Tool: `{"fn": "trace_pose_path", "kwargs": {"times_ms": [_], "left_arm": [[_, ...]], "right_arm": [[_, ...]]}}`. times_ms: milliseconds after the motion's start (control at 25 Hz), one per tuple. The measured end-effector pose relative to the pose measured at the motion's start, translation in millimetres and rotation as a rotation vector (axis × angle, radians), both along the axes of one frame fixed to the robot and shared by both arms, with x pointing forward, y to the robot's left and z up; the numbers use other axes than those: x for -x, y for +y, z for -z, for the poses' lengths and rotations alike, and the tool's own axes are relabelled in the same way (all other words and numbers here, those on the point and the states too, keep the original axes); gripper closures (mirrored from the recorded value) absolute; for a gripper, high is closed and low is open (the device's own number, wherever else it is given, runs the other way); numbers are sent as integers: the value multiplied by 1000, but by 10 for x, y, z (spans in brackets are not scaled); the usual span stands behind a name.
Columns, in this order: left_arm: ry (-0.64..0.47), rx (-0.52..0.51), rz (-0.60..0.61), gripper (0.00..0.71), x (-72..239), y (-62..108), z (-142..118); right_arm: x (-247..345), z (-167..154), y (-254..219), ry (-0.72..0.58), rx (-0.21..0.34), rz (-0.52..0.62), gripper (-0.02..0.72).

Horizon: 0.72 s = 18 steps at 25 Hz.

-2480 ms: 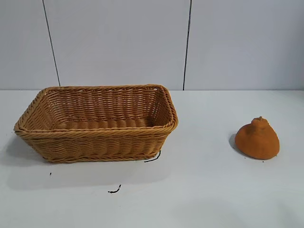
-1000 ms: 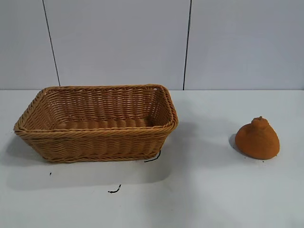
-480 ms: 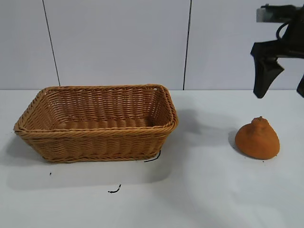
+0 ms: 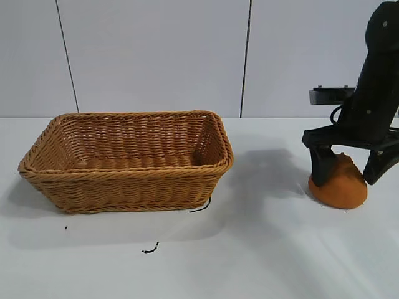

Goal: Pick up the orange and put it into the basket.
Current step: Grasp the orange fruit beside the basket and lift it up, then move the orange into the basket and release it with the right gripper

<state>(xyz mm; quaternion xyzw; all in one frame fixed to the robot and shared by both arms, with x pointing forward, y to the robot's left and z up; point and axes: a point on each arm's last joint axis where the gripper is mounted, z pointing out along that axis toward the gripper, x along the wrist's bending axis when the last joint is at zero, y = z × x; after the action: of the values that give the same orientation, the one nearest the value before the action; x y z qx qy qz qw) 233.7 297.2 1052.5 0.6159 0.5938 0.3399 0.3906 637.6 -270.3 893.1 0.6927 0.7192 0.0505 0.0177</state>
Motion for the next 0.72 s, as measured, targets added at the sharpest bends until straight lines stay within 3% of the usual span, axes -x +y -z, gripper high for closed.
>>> {"fn": "trace_pose_path", "kwargs": {"times_ms": [80, 120, 520, 720], "left_arm": [[0, 0, 0, 71, 0, 0, 0], [0, 0, 0, 71, 0, 0, 0], [0, 0, 0, 71, 0, 0, 0], [-1, 0, 0, 71, 0, 0, -1]], "right_arm": [[3, -84, 0, -18, -1, 0, 563], [-2, -166, 1, -31, -2, -1, 602], [-213, -1397, 20, -306, -26, -1, 612], [-264, -1643, 82, -354, -58, 3, 612]]}}
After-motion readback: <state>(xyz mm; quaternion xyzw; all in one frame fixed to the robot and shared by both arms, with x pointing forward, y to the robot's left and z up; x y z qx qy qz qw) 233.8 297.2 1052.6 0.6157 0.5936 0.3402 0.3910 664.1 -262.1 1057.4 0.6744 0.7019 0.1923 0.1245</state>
